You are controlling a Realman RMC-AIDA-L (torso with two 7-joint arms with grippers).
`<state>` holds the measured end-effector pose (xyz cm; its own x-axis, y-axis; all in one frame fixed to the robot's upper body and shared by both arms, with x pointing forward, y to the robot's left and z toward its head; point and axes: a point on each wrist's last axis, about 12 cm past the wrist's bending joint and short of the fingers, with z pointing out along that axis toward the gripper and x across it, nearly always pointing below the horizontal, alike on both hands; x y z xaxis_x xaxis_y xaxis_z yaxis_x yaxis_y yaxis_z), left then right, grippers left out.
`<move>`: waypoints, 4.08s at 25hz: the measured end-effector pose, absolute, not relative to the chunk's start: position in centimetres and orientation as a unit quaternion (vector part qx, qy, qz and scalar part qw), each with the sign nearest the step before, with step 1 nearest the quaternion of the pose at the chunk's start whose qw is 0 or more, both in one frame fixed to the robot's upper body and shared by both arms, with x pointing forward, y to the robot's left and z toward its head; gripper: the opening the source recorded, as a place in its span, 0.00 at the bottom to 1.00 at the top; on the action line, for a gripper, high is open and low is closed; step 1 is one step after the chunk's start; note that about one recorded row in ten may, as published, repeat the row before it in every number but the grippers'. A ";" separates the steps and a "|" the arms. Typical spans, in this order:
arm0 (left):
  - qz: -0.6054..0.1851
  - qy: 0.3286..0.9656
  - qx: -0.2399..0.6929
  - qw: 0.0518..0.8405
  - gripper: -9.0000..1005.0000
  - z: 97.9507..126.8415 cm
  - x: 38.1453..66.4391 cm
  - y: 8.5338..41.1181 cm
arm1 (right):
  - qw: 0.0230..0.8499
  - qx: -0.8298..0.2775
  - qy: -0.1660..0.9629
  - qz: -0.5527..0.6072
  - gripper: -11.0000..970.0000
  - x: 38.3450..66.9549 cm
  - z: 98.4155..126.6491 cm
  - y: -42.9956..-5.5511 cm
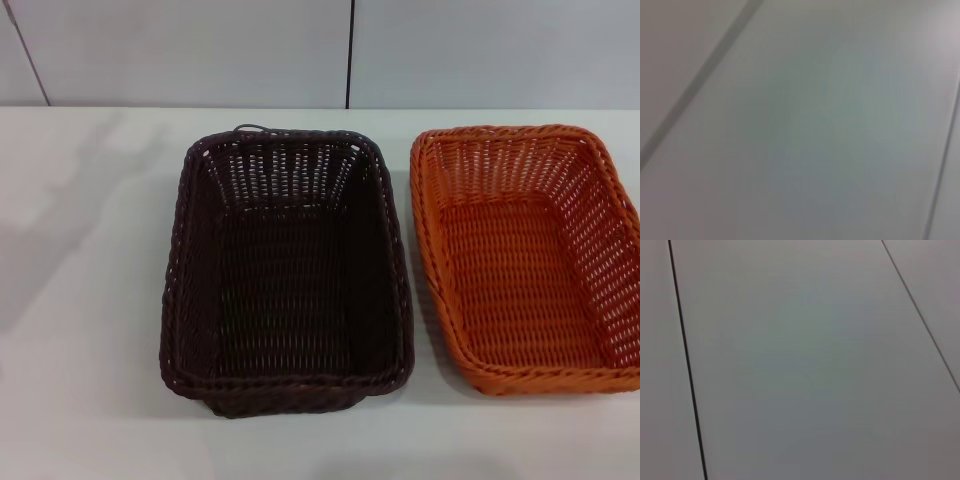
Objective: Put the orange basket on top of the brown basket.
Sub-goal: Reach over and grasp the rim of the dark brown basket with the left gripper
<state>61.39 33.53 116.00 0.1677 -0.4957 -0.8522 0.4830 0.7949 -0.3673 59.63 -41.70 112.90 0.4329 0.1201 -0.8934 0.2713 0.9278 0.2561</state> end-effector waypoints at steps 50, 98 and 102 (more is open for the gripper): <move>-0.203 0.947 0.040 0.245 0.84 121.1 59.7 27.6 | 0.814 0.213 0.534 -0.078 0.52 58.0 112.3 -44.4; -0.224 0.958 0.052 0.174 0.55 116.4 61.1 25.1 | 0.809 0.215 0.540 -0.081 0.52 59.0 113.2 -45.2; -0.224 0.957 0.053 0.174 0.40 116.5 61.2 25.0 | 0.809 0.216 0.541 -0.081 0.52 59.0 113.2 -45.2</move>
<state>61.18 25.05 116.45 -0.9336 0.0235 -0.3575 0.1796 0.8941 -0.4103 58.99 -45.22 113.16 0.4019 0.1018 -0.9100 0.3647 0.8938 0.2611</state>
